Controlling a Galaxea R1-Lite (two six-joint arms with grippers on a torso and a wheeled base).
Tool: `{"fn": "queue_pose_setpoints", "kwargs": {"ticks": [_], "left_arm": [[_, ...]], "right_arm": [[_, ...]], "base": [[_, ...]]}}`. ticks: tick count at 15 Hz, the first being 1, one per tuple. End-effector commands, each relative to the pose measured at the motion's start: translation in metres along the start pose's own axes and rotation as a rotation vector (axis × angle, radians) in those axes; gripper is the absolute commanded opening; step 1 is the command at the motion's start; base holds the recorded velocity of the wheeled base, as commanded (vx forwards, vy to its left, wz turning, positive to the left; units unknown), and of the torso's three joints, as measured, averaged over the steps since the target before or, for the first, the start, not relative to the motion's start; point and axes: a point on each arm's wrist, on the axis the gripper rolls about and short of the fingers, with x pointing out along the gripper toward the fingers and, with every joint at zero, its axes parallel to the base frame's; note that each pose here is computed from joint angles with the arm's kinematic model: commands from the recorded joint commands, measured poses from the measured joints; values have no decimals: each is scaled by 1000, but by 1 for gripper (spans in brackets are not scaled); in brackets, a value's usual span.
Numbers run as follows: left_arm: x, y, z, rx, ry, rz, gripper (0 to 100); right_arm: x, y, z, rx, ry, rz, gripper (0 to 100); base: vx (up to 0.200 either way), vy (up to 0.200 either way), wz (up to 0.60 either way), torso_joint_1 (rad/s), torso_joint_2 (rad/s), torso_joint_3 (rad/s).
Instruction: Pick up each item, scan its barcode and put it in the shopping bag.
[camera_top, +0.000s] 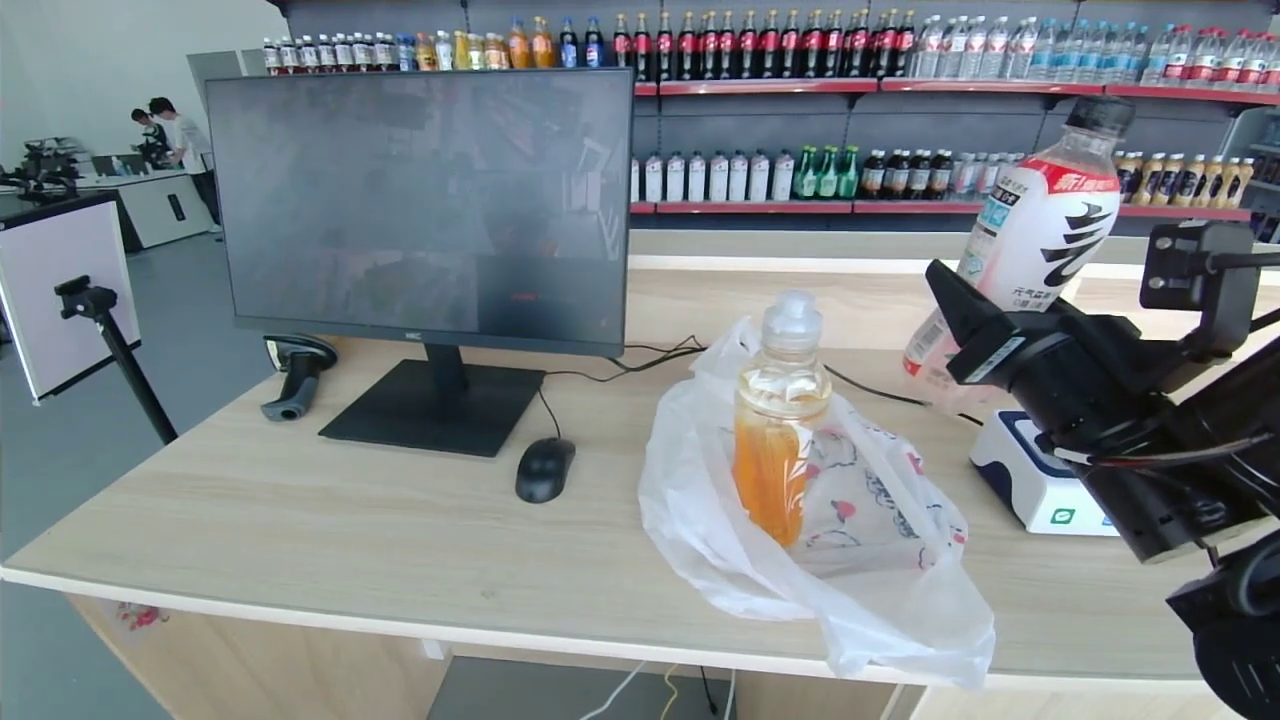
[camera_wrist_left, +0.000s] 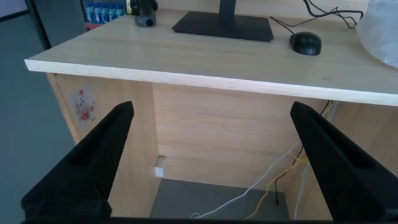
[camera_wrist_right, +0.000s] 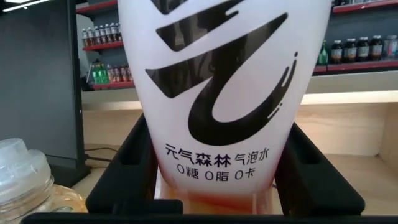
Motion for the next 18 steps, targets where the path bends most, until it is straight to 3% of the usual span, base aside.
{"fn": "queue_pose_setpoints", "kwargs": {"ticks": [1,8,18], "left_arm": [[0,0,0,0,-1,1,100],[0,0,0,0,-1,1,100],[0,0,0,5,-1,1,100]], "right_arm": [[-2,0,1,-1,-2,2,0],[-3,5,-41,-24,147,23,0],[3,16,-79,-44,247,49,0]], "base": [[0,0,0,0,0,0],[0,0,0,0,0,0],[0,0,0,0,0,0]]}}
